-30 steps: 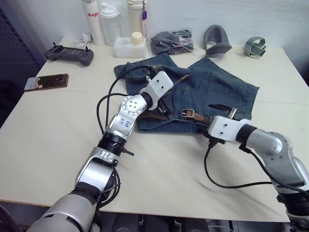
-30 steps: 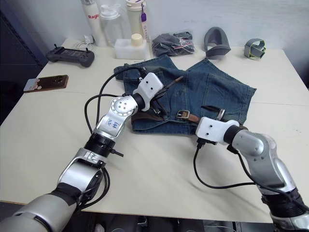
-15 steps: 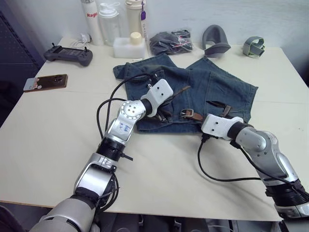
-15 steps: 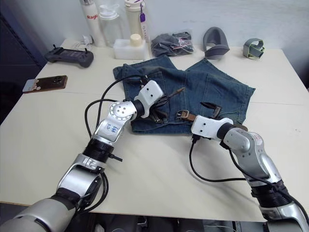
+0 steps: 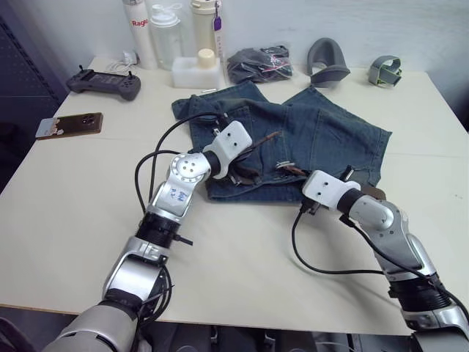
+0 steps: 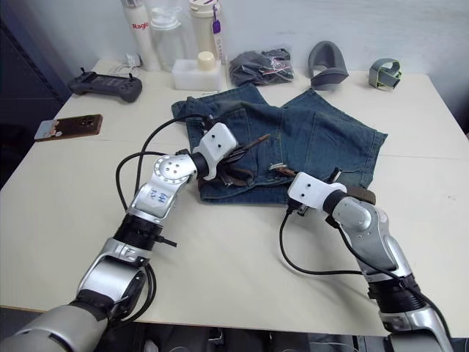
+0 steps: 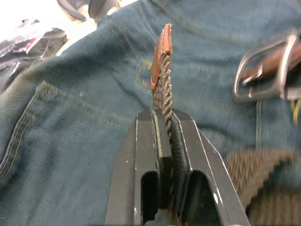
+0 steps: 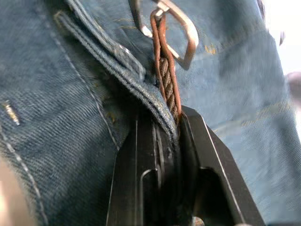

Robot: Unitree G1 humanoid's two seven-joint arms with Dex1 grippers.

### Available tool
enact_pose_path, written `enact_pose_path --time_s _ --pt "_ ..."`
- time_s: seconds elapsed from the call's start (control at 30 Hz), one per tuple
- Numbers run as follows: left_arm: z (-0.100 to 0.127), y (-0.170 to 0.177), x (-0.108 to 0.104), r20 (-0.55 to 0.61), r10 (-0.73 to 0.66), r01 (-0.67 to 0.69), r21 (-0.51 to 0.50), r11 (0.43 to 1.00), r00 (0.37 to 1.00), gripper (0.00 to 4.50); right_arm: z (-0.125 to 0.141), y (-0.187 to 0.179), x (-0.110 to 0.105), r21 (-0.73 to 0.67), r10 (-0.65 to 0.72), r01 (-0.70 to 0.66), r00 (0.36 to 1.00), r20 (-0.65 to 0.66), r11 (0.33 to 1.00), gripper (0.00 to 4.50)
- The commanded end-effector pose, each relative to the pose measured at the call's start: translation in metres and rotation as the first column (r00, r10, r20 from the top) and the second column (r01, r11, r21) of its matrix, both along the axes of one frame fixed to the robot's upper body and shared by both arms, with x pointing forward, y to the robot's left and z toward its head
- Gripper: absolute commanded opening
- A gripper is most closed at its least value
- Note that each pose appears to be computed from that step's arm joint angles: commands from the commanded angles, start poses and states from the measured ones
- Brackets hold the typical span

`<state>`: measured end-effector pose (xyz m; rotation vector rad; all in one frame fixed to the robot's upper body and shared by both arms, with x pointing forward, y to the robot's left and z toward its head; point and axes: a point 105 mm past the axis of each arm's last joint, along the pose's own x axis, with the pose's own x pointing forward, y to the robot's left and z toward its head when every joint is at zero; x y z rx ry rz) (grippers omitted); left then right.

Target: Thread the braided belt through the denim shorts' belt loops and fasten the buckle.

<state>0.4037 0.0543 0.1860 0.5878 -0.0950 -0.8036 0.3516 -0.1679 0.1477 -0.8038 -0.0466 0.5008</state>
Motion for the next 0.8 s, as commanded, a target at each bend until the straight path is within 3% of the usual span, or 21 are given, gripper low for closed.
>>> enact_pose_path --time_s 0.03,0.17,0.37,0.8 --pt "0.014 0.010 -0.003 0.026 -0.008 0.009 -0.029 1.000 1.000 0.00 0.014 -0.020 0.004 0.165 -0.109 0.109 0.994 -0.005 0.980 0.07" --pt "0.008 0.009 -0.009 -0.004 -0.055 0.055 0.003 0.998 0.998 0.00 0.017 -0.026 0.007 0.358 -0.175 0.194 0.981 -0.085 0.913 0.07" --pt "-0.002 -0.009 -0.022 -0.044 -0.153 0.154 0.036 0.987 0.987 0.00 0.029 -0.013 0.005 0.535 -0.135 0.199 0.978 -0.157 0.821 0.07" --pt "0.002 -0.046 -0.025 -0.030 -0.232 0.233 0.030 0.972 0.972 0.00 0.038 0.008 -0.003 0.545 -0.068 0.149 0.984 -0.166 0.825 0.07"
